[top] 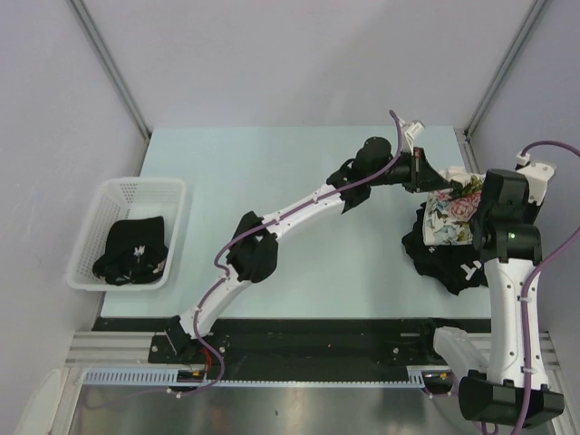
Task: Fold and stack the t-shirts
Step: Put the neatly folded tshirt into the corner of the board with both arms
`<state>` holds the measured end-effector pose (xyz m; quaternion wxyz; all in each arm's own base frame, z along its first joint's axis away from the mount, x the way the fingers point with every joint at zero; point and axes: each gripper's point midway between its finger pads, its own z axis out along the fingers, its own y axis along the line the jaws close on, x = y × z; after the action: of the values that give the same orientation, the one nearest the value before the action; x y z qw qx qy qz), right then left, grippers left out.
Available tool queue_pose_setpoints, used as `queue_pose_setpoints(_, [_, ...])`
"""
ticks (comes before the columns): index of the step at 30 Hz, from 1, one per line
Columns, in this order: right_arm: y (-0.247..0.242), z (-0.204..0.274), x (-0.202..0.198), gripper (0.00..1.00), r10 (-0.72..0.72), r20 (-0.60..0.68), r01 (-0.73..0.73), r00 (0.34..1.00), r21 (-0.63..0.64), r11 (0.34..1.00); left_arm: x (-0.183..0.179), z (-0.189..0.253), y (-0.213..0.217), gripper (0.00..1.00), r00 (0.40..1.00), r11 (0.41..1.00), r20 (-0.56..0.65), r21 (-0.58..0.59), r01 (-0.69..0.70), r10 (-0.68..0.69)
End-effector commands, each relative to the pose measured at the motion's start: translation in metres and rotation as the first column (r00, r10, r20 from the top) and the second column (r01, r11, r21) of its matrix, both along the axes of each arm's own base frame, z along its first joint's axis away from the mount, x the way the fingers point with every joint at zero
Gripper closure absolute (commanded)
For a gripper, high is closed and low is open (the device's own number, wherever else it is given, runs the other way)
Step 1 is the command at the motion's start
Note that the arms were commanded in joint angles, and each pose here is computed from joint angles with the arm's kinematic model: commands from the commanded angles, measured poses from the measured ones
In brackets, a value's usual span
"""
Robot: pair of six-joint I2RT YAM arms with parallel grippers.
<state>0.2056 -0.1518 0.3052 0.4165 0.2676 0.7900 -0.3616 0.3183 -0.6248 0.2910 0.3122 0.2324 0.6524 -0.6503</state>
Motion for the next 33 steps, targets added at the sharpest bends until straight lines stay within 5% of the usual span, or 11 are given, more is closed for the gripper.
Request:
queue_pose_setpoints(1, [-0.014,0.011,-0.026,1.00,-0.097,0.049,0.100,0.994,-0.075,0.992,-0.014,0.024,-0.004,1.00,0.998,0.996,0.047,-0.070,0.050,-0.047])
queue_pose_setpoints(15, [-0.024,0.011,-0.025,1.00,-0.101,0.024,0.103,0.995,-0.177,0.979,-0.026,0.010,-0.014,1.00,0.996,0.996,0.053,-0.063,0.070,-0.067])
queue_pose_setpoints(33, [-0.026,-0.039,-0.025,1.00,-0.102,-0.091,0.091,0.991,-0.115,0.989,-0.022,-0.016,-0.004,1.00,0.997,0.997,0.029,0.018,0.074,-0.074])
